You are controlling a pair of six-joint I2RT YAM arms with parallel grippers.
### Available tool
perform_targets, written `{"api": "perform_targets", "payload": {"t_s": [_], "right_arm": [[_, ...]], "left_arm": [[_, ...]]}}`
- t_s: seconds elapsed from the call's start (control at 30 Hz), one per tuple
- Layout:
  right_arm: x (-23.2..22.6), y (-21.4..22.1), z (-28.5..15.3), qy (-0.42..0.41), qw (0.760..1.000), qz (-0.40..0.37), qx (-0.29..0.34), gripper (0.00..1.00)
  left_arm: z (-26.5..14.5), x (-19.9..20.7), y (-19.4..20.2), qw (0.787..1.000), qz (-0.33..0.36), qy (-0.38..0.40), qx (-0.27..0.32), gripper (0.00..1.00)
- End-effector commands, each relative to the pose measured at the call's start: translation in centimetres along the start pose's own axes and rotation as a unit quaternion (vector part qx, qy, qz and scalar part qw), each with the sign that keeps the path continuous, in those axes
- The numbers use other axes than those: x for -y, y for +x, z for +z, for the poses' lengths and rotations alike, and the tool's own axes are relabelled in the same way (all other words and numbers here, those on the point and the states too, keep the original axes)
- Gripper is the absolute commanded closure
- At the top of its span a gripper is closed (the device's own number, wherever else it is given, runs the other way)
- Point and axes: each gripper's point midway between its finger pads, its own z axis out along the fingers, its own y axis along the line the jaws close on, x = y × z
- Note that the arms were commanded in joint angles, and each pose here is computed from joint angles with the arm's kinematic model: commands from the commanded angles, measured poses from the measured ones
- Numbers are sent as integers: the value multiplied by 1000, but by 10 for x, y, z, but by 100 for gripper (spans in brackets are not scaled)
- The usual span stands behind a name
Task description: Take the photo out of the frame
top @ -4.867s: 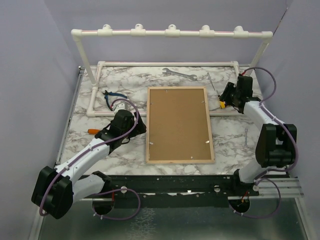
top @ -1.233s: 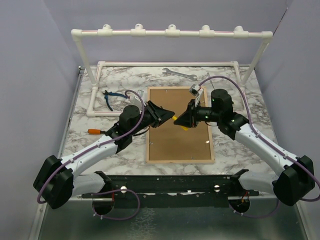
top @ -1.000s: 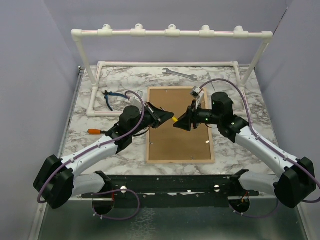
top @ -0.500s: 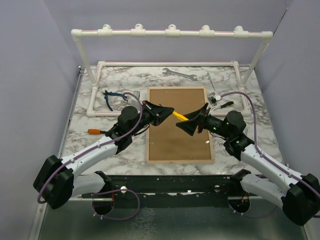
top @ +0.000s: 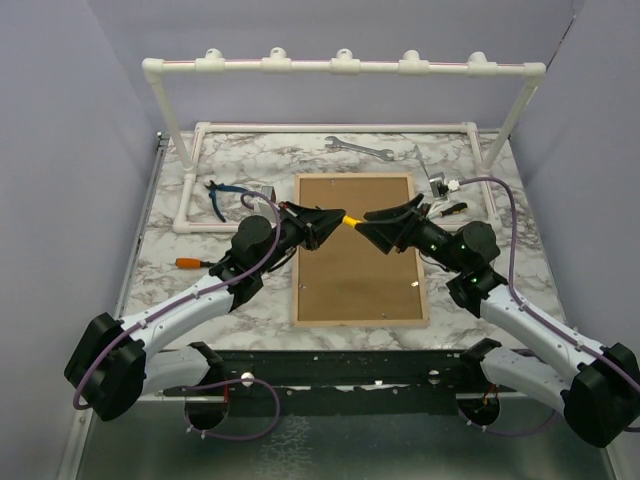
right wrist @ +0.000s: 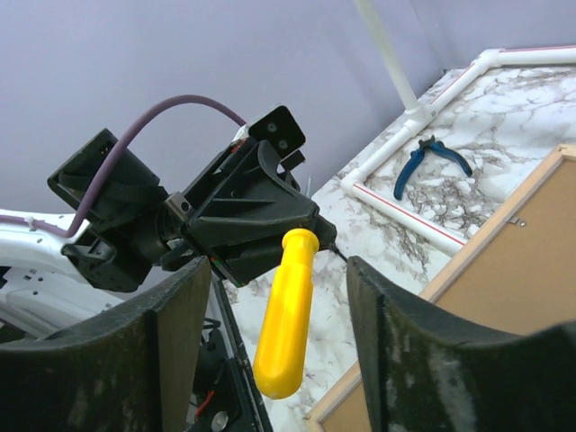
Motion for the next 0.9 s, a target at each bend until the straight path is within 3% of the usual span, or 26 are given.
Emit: {"api": "perform_targets", "payload": {"t_s": [0.0, 0.27, 0.47, 0.8, 0.87], "right_arm": [[0, -6, 5, 7, 1000, 6, 8, 39], [7, 5, 10, 10, 1000, 7, -22, 37], [9, 9, 11, 12, 999, 4, -32, 51], [12, 18, 12, 13, 998, 1, -57, 53], [12, 18, 12, 12, 998, 0, -59, 57]], "left_arm": [[-3, 10, 0, 1000, -12, 19, 6, 100], [-2, 9, 1, 1000, -11, 18, 3, 100], [-1, 8, 1, 1000, -11, 16, 2, 100], [2, 3, 2, 1000, -10, 9, -2, 100], [2, 3, 2, 1000, -10, 9, -2, 100]]}}
